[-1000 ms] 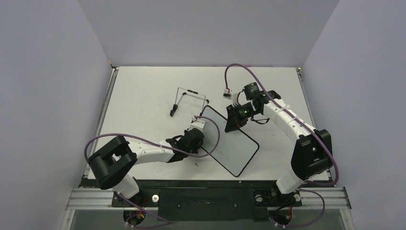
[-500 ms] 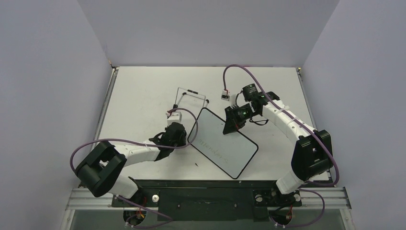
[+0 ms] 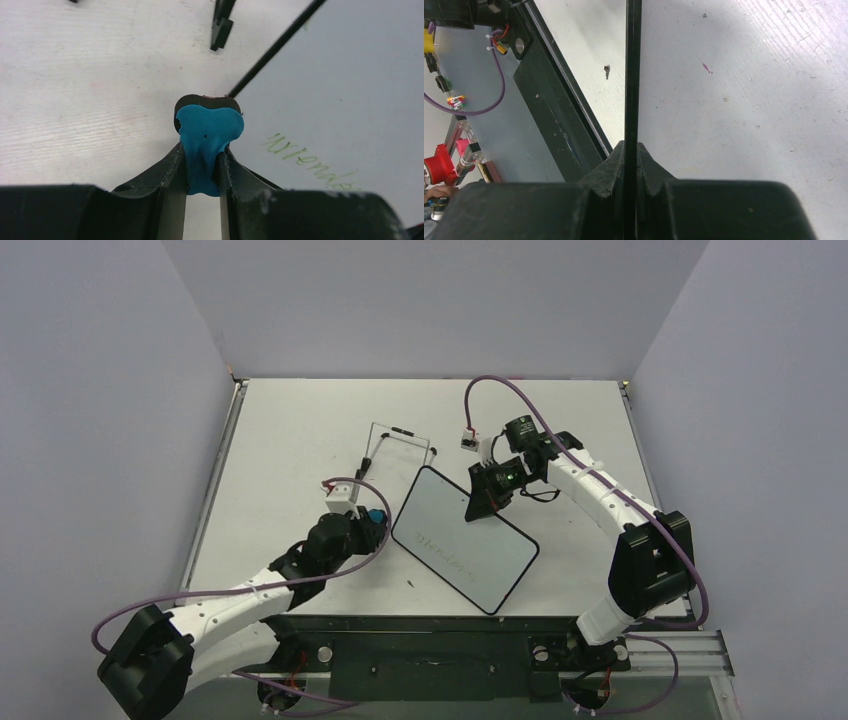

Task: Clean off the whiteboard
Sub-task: Erase the whiteboard at the whiteboard stand.

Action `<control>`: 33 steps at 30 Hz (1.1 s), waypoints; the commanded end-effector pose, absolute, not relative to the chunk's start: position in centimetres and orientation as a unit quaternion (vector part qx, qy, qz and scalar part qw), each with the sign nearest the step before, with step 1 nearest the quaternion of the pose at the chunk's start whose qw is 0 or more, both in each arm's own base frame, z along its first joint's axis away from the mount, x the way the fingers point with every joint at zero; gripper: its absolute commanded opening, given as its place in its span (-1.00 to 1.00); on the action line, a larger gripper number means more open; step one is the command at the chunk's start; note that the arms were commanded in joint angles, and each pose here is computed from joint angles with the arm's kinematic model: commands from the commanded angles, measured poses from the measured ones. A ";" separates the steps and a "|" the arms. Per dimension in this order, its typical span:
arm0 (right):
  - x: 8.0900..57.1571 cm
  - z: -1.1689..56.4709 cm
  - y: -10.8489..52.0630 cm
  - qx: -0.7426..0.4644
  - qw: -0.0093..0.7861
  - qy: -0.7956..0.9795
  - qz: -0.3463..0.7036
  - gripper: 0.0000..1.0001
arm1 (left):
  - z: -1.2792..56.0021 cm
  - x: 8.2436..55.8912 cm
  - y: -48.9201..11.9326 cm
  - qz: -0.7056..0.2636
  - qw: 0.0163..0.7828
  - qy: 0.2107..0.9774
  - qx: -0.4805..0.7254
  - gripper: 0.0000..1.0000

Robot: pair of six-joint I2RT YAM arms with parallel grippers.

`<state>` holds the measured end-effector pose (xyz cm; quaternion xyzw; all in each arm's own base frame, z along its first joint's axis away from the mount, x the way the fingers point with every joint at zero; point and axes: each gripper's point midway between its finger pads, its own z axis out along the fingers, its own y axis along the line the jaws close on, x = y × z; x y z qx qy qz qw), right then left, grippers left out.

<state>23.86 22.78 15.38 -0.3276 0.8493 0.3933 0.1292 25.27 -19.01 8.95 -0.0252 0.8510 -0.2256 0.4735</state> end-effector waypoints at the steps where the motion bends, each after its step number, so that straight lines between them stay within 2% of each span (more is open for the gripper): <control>1: 23.6 17.9 23.5 -0.341 0.160 0.827 0.417 -1.00 | 9.7 23.5 -22.1 -0.287 0.477 0.829 0.062 -1.00; 8: 23.5 17.9 23.5 -0.344 0.162 0.826 0.417 -1.00 | 10.0 23.5 -26.0 -0.250 0.507 0.813 0.141 -1.00; 17: 23.3 18.1 23.6 -0.345 0.163 0.823 0.421 -1.00 | 11.1 27.2 -26.2 -0.190 0.593 0.772 0.130 -1.00; 22: 23.2 18.3 23.5 -0.346 0.165 0.822 0.421 -1.00 | 10.5 28.3 -26.1 -0.171 0.598 0.773 0.123 -1.00; 33: 23.2 18.2 23.7 -0.347 0.161 0.820 0.426 -1.00 | 9.1 23.5 -31.1 -0.263 0.570 0.745 0.227 -1.00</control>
